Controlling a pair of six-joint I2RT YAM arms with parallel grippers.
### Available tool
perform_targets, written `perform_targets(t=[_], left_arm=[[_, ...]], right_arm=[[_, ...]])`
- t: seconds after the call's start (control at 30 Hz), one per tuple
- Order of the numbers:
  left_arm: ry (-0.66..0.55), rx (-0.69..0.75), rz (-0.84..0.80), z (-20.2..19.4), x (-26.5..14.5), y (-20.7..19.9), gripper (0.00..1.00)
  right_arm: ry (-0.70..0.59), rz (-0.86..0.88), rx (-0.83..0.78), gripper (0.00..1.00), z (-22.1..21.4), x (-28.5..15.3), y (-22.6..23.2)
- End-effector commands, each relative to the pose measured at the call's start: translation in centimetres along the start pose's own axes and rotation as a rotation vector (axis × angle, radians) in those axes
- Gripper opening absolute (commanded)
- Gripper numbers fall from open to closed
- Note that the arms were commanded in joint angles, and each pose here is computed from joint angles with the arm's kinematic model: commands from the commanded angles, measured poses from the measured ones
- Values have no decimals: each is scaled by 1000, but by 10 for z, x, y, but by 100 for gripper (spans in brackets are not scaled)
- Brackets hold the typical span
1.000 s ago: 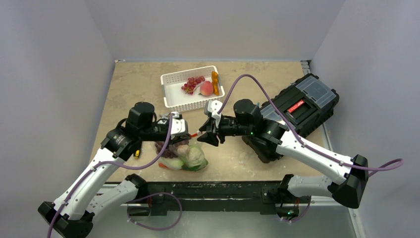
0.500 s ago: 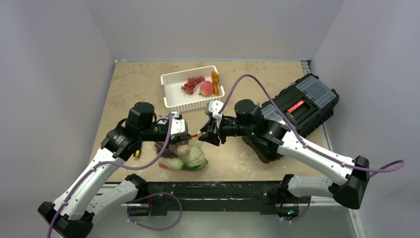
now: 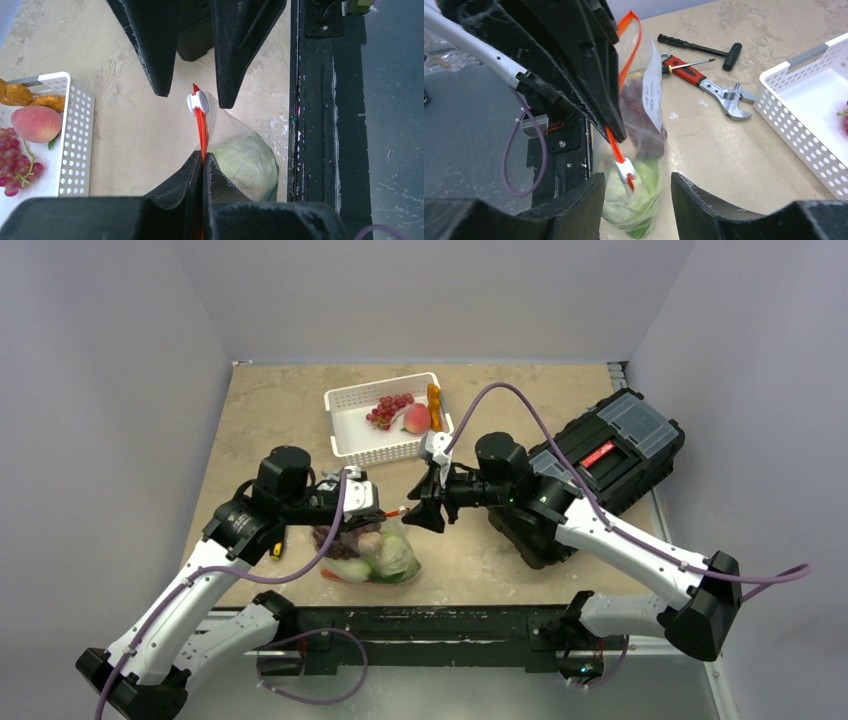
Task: Place the food in the zip-top bag and seal the zipper
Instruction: Zip the zipper food storage bag at the center of the board.
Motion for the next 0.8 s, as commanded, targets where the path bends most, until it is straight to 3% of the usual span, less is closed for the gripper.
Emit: perform_targets(t=[0.0,0.13,0.27,0.77], left_arm=[[-69,61,-30,17,-2,-5,0],[-66,59,-31,16,-2,-6,0],[-67,59,-34,16,-2,-6,0],[-69,59,-42,16,-1,-7,0]], right_arm=[[-63,32,6,52,10,-2,-2],[-74,103,7,50,11,0,6],[-88,151,3,43,13,2,11],[-103,137,-30,21,19,2,8]])
Point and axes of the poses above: each gripper's point midway between its finger pads, its own x axis out along the fingers, its own y axis along the line the jaws close on, z = x × y, the point moved 3 cm from there along -x, back along the fingers, and after that the axes turned 11 degrees about -x, right-handed, at the moved point
